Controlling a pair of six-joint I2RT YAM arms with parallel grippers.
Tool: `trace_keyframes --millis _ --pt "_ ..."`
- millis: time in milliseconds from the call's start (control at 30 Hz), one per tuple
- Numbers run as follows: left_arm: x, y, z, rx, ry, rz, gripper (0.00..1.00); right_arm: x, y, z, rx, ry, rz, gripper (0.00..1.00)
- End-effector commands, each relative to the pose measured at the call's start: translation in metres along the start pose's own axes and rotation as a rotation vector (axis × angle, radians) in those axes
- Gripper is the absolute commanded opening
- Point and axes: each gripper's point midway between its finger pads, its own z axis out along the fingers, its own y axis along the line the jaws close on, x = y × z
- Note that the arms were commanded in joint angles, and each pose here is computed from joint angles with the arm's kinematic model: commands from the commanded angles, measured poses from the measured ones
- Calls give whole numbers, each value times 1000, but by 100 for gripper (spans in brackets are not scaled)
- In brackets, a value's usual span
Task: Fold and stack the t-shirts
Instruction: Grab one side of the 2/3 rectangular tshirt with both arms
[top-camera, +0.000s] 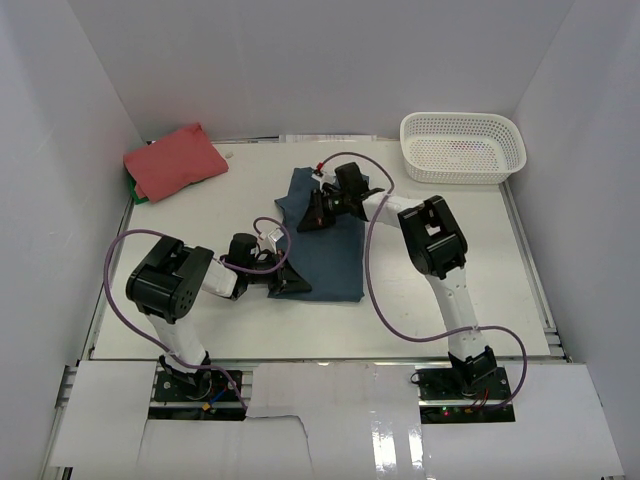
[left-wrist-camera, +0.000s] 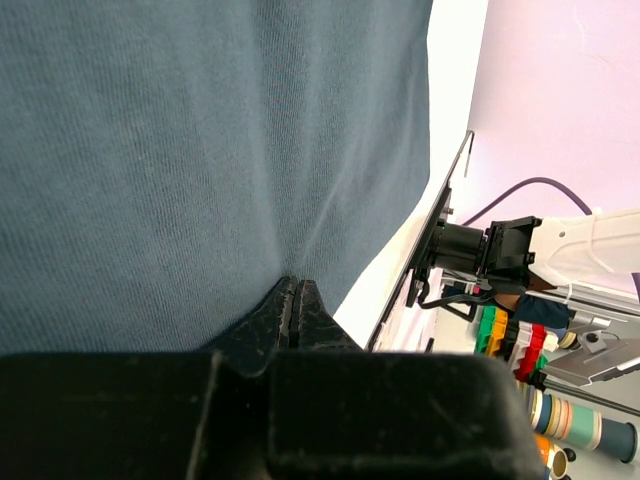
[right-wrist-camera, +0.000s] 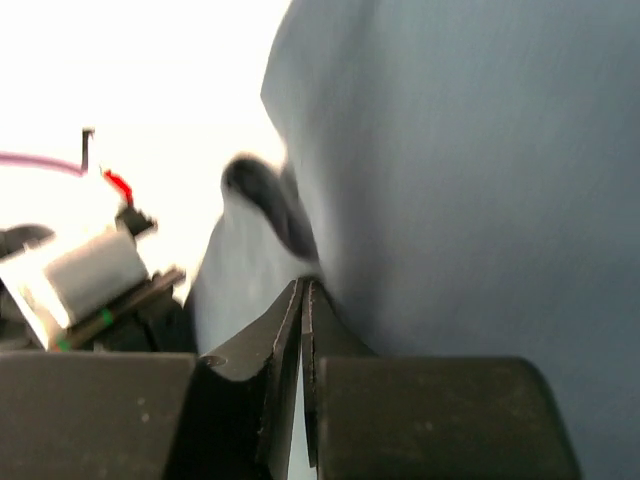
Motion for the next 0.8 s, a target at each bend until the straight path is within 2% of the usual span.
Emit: trace_keyframes --millis 0,200,400,500,533,567,600,633,700,733,767 --pt "16 13 -3 -62 22 -18 0 -44 -5 -3 28 -86 -83 8" --pt "14 6 -4 -52 14 -10 0 -100 31 -20 17 -149 -163 8" --pt "4 -17 -9 -46 0 -3 1 -89 75 -60 33 -138 -195 13" --pt "-15 -47 -18 -46 -50 49 14 -56 80 -82 77 -118 -186 24" --pt "-22 -64 -25 -29 -77 88 18 -36 83 -92 85 -99 -177 32" --pt "-37 -80 -28 -26 -115 127 22 -25 84 -98 93 -93 -169 36" --pt "-37 -80 -33 -68 -110 106 34 -20 96 -110 98 -110 -185 40" --pt "-42 -87 -37 -80 -127 127 38 8 82 -110 119 -70 -128 47" --pt "-53 -102 -50 -127 -164 154 50 31 82 -117 123 -51 -94 53" --pt "-56 -104 -54 -153 -175 162 54 38 91 -126 122 -60 -97 59" --pt "-58 -104 -58 -179 -183 164 57 63 81 -127 134 -28 -43 68"
